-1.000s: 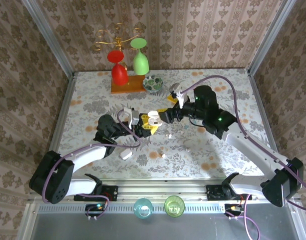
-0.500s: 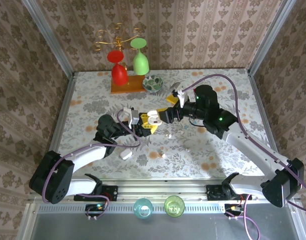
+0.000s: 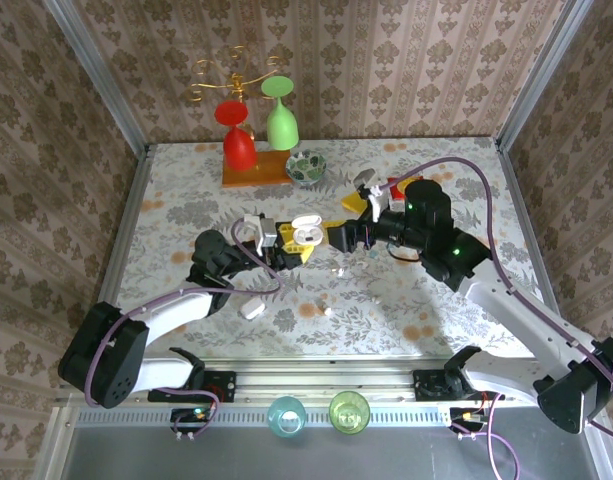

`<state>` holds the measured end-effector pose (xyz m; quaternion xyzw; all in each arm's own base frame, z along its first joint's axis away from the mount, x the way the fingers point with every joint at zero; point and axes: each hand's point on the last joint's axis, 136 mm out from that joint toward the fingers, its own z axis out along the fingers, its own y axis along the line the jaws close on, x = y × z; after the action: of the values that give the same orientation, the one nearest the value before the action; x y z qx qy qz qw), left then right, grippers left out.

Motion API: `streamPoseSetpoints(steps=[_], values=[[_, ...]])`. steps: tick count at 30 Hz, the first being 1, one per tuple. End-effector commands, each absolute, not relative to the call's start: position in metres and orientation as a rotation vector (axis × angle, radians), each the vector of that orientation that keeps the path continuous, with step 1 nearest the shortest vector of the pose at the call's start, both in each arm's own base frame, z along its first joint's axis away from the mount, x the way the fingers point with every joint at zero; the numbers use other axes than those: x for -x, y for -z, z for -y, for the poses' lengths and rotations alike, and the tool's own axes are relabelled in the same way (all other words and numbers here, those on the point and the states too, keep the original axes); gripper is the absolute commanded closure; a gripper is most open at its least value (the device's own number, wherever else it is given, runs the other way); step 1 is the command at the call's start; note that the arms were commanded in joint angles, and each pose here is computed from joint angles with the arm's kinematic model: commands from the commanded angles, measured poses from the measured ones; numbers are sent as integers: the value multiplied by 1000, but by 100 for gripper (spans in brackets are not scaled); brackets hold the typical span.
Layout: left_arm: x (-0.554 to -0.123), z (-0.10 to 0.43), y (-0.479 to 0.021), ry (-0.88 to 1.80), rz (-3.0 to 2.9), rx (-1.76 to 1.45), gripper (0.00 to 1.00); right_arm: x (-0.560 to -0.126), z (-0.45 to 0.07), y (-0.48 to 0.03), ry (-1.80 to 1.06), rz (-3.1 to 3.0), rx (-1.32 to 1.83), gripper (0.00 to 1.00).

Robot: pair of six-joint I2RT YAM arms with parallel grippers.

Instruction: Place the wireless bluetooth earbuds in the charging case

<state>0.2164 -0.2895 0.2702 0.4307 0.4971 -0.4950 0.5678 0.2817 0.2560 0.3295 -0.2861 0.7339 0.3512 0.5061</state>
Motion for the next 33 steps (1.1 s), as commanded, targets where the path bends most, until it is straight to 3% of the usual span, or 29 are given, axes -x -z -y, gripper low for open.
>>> streamPoseSetpoints(steps=[1,6,14,21,27,33], values=[[-222,281,-279,1089,-1118,-988,73,-297,-222,-307,-739,-1917,446,16],[-229,278,-275,1080,-1129,-973,73,-304,-196,-270,-743,-2052,251,17],[-222,284,-270,1197,-1127,-1011,73,-277,-243,-282,-924,-1862,629,23],[-218,283,-265,1211,-1133,-1018,74,-287,-260,-289,-980,-1852,678,27],[-222,279,-260,1173,-1143,-1007,74,-310,-224,-266,-826,-1985,429,24],[-228,273,-260,1150,-1144,-995,74,-313,-163,-208,-576,-2238,111,24]])
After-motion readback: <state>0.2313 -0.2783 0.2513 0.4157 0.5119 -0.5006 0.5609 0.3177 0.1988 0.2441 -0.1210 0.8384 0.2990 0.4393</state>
